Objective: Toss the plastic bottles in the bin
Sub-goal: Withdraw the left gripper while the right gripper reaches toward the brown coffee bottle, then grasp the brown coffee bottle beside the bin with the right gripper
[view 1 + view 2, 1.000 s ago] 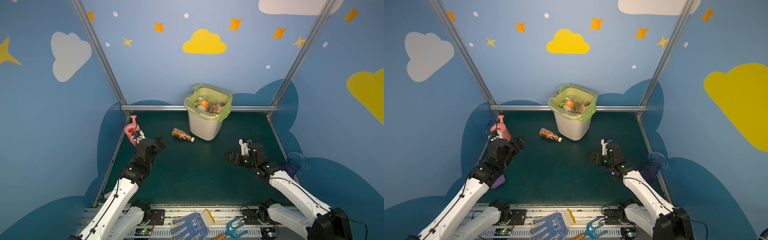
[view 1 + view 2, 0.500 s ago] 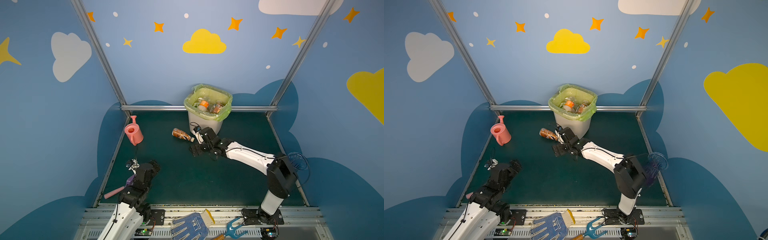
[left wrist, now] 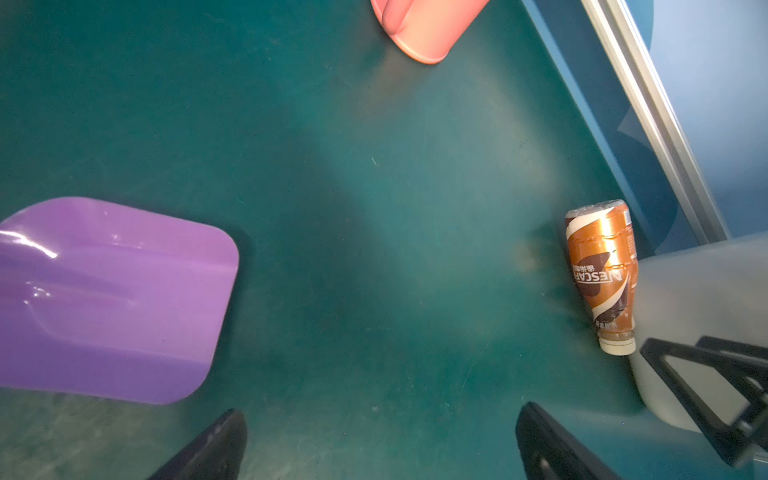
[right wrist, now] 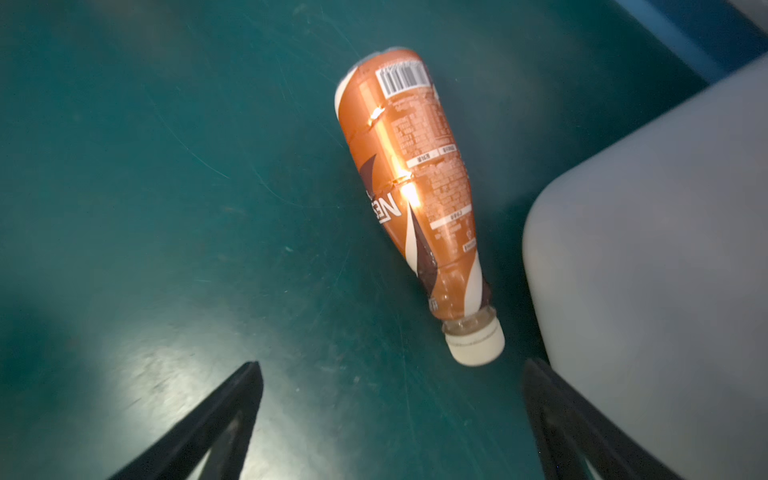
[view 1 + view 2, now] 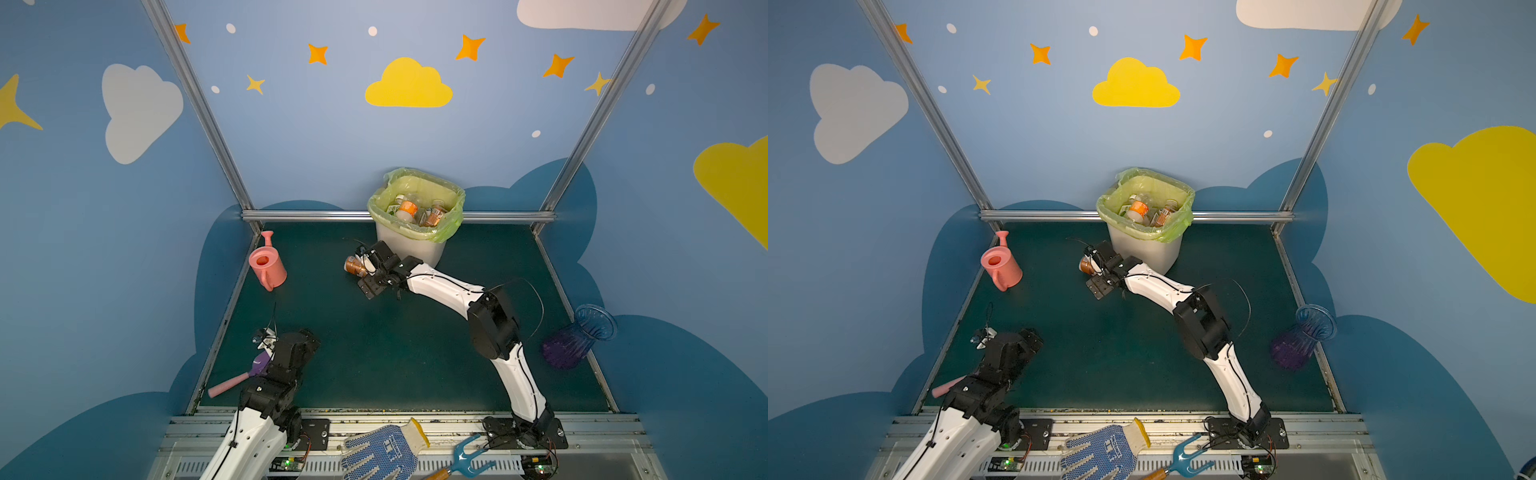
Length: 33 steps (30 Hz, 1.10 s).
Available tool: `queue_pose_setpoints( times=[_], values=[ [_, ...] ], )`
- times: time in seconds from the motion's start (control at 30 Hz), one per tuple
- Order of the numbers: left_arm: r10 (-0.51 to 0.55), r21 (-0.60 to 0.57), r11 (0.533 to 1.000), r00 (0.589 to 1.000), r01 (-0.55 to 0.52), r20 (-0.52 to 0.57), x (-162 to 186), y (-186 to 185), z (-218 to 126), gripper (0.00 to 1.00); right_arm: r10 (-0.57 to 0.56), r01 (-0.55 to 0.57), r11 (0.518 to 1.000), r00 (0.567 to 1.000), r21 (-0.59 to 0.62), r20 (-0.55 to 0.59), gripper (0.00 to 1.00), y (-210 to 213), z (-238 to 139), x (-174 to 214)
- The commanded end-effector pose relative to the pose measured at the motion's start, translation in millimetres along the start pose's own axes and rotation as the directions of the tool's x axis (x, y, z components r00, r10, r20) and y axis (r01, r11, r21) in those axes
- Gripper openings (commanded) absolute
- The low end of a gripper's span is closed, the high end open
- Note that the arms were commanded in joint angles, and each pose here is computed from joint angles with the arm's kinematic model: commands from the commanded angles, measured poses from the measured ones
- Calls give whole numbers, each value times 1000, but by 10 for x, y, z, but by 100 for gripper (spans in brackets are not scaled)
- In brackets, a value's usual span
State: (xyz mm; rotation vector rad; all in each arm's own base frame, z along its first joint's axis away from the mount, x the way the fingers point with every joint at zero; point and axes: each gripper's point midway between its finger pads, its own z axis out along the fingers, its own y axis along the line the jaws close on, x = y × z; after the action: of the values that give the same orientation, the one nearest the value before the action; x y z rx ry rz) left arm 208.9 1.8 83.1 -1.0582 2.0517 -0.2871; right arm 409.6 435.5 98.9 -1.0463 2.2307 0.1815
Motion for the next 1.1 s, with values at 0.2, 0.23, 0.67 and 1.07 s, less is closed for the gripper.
queue_pose_setpoints(
  times=[0.2, 0.23, 0.67, 1.07],
  values=[
    [3, -22, 1000, 999, -4, -36, 105, 107, 39, 100, -115, 116, 993, 993, -14, 19, 97, -48, 349, -193],
    [5, -23, 1000, 999, -6, -37, 106, 106, 43, 100, -117, 117, 993, 993, -15, 14, 97, -64, 398, -193],
    [13, -43, 999, 998, -16, -61, 108, 89, 92, 100, -132, 130, 989, 991, -72, -27, 97, -90, 725, -148],
    [1, -53, 999, 998, -4, -62, 85, 105, 95, 100, -137, 127, 979, 989, -159, -58, 47, 55, 690, -47]
  ],
)
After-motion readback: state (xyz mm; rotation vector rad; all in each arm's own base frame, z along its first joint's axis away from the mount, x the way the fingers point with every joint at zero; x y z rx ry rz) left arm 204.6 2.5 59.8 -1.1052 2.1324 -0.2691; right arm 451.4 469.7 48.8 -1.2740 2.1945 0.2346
